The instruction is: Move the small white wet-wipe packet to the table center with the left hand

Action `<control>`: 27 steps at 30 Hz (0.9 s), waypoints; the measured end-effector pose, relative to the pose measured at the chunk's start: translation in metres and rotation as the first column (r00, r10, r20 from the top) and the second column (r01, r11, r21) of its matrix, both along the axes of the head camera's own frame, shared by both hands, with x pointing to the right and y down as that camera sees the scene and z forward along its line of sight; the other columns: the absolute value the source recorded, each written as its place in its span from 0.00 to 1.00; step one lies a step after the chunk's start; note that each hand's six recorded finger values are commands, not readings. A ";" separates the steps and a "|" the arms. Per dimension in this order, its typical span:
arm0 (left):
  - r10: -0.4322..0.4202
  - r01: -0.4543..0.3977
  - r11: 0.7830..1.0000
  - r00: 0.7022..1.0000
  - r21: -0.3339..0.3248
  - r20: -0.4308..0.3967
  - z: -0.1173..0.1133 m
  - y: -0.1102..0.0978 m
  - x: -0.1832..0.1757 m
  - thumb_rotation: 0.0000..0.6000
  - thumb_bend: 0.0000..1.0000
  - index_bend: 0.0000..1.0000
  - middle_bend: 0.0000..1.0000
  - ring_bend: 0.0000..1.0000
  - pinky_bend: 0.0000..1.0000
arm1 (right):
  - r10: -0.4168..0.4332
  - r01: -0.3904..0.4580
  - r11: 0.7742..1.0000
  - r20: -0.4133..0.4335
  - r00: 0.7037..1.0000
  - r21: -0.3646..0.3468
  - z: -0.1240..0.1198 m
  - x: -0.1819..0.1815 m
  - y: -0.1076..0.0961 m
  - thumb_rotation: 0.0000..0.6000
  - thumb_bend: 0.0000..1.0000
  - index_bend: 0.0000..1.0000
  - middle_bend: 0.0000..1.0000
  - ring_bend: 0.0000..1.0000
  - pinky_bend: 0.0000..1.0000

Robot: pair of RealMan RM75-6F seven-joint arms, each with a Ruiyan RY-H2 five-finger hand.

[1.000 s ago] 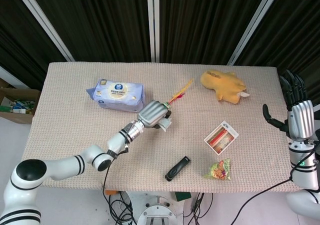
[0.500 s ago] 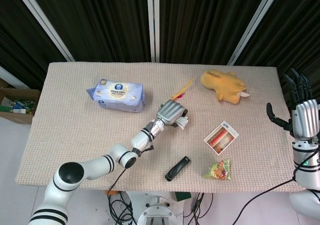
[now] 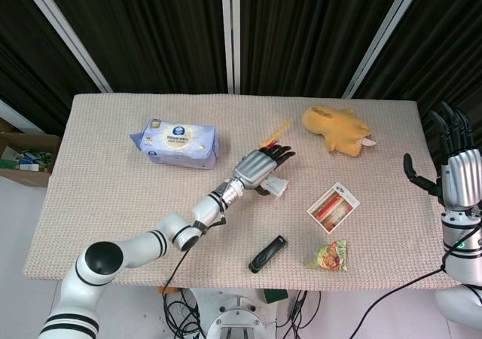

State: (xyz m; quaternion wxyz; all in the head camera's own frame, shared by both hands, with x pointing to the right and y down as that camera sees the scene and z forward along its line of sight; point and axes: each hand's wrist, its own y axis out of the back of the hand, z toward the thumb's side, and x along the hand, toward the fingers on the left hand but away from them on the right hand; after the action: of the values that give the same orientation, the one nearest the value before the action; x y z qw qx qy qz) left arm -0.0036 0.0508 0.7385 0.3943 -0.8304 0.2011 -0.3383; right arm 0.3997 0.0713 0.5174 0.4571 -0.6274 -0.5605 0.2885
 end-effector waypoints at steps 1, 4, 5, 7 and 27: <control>0.001 -0.001 1.000 1.000 0.011 0.002 -0.003 -0.002 -0.004 1.00 0.06 0.02 0.02 0.05 0.24 | -0.002 0.002 1.000 0.000 1.000 -0.001 0.000 0.000 0.000 1.00 0.43 0.00 0.00 0.00 0.01; -0.001 0.001 0.999 1.000 0.042 0.002 -0.014 -0.005 -0.019 1.00 0.07 0.02 0.03 0.05 0.23 | -0.009 0.009 1.000 -0.007 1.000 -0.004 0.002 -0.001 0.002 1.00 0.43 0.00 0.00 0.00 0.01; -0.004 0.004 0.999 1.000 0.049 -0.001 -0.019 -0.005 -0.024 1.00 0.07 0.03 0.03 0.05 0.23 | -0.009 0.009 1.000 -0.012 1.000 -0.006 0.002 0.000 0.003 1.00 0.43 0.00 0.00 0.00 0.01; -0.013 0.014 0.998 1.000 0.065 -0.008 -0.033 -0.005 -0.041 1.00 0.07 0.03 0.04 0.05 0.23 | -0.008 0.007 1.000 -0.020 1.000 -0.012 0.004 0.002 0.005 1.00 0.43 0.00 0.00 0.00 0.01; -0.584 0.481 0.800 0.759 0.358 0.287 -0.159 0.140 -0.424 1.00 0.05 0.05 0.06 0.05 0.20 | 0.103 -0.280 0.884 -0.429 0.897 -0.373 0.057 0.083 0.144 1.00 0.39 0.00 0.00 0.00 0.00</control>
State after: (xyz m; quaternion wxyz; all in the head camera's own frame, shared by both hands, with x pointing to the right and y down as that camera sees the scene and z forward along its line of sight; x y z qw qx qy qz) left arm -0.4271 0.1911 0.5795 0.4183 -0.5950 0.3928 -0.5628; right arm 0.4826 0.2152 0.5744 0.3815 -0.5802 -0.4398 0.5696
